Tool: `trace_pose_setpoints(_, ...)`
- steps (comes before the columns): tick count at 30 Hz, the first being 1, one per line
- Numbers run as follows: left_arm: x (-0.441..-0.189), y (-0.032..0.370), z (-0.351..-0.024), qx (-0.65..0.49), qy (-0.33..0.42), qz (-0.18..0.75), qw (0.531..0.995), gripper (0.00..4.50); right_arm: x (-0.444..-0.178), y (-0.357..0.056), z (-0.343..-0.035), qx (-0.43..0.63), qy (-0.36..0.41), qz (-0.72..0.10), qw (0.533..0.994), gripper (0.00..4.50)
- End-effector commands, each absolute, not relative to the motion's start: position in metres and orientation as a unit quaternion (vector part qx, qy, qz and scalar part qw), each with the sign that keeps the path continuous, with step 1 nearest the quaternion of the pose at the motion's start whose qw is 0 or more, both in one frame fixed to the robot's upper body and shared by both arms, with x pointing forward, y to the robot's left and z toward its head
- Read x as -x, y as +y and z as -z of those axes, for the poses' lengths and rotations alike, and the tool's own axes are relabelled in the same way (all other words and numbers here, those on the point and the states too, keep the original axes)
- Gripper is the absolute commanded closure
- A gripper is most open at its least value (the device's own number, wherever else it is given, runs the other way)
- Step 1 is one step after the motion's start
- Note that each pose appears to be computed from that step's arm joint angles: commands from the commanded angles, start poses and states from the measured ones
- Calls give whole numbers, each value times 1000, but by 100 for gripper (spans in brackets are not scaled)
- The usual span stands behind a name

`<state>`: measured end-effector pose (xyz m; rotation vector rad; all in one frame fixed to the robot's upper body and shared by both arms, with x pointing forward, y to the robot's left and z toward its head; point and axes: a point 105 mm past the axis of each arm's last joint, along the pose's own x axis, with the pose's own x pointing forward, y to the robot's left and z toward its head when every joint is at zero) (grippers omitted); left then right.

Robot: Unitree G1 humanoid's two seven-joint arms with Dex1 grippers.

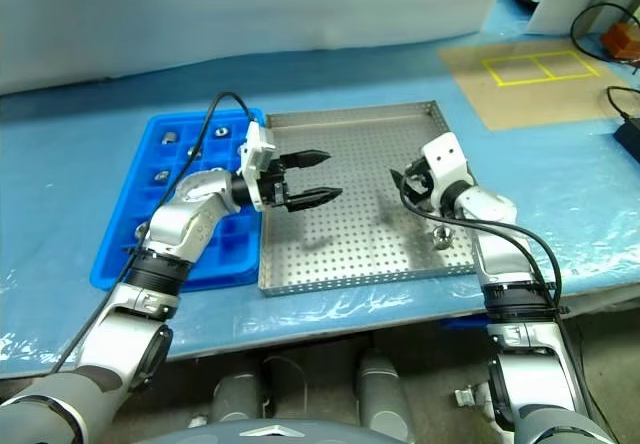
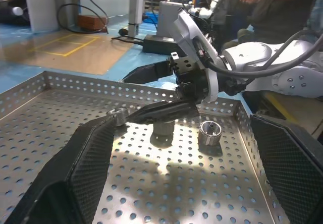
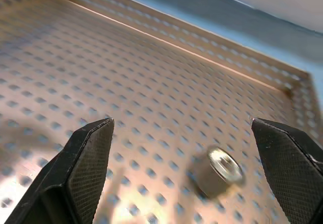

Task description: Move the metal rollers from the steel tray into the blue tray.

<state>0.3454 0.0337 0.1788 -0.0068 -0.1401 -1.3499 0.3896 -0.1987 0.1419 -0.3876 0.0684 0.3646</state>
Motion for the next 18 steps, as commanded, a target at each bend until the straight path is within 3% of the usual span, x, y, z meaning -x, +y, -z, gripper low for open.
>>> trace_pose_setpoints(1, -346, 30, -186, -14, -87, 633, 769, 5, -393, -202, -164, 202, -2, -159, 966, 0)
trace_pose_setpoints(18, -343, 40, -176, -16, -82, 614, 785, 5, -452, -204, -155, 155, 66, -177, 970, 0)
